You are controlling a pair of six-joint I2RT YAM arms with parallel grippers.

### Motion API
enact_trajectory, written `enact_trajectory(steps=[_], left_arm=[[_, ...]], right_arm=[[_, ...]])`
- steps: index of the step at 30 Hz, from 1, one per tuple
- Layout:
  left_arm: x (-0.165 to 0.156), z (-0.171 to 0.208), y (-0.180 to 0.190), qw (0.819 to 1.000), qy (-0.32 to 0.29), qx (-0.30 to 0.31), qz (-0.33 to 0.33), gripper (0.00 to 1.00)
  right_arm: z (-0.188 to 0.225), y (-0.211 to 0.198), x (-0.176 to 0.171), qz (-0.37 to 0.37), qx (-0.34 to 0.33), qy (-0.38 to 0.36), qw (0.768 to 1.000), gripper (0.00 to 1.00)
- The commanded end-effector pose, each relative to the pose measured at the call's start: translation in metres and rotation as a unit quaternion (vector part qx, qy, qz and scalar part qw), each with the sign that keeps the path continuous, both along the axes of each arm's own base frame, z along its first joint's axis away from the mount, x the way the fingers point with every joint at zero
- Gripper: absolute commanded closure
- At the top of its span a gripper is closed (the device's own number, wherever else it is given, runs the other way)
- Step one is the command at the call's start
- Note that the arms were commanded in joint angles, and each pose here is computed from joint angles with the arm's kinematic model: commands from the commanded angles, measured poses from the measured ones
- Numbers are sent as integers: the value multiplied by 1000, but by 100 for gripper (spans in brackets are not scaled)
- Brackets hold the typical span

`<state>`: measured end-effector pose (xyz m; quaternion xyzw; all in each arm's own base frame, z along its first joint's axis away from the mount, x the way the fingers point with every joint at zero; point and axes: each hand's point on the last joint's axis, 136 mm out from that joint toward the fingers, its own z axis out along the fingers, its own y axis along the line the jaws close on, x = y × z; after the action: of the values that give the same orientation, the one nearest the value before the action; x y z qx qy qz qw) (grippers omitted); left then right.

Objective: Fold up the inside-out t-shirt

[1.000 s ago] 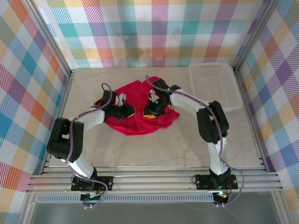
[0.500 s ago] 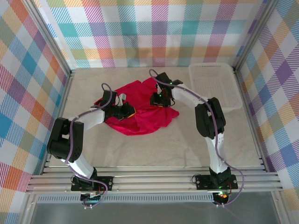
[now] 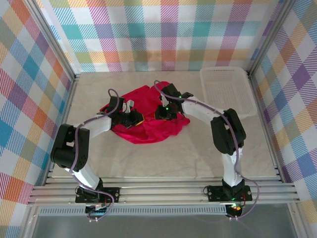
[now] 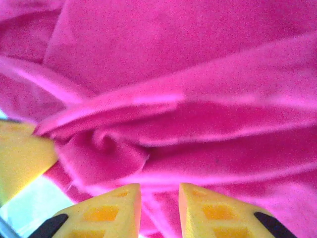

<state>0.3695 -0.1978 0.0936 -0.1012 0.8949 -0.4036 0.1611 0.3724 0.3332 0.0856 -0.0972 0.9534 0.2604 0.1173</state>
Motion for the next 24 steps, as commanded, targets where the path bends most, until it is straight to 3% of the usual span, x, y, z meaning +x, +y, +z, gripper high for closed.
enact_trajectory(steps=[1,3,5,8,10,12,14,20,24], left_arm=[[1,7,1,1000,-8,-10,1,98],[0,9,1,1000,-10,-10,1,98],[0,9,1,1000,-9,-9,1,98],[0,13,1,1000,-13,-11,0,98],[0,17,1,1000,-16,-12,0,98],[1,21,2,1000,-20,-14,1,98],[2,24,4,1000,-23,-13,3,98],[6,18,7,1000,-17,-10,11,96],[15,11,9,999,-8,-9,31,90]], right_arm=[[-19,13,12,10,10,8,1000,74],[-28,14,14,8,7,14,1000,53],[-36,14,13,1,4,21,1000,39],[-44,9,9,-15,-2,34,999,38],[-47,7,7,-21,-6,39,999,49],[-42,5,5,-22,-10,40,999,79],[-26,5,1,-14,-2,37,999,100],[55,-12,-31,22,25,-9,999,100],[87,-25,-65,55,73,-50,995,100]])
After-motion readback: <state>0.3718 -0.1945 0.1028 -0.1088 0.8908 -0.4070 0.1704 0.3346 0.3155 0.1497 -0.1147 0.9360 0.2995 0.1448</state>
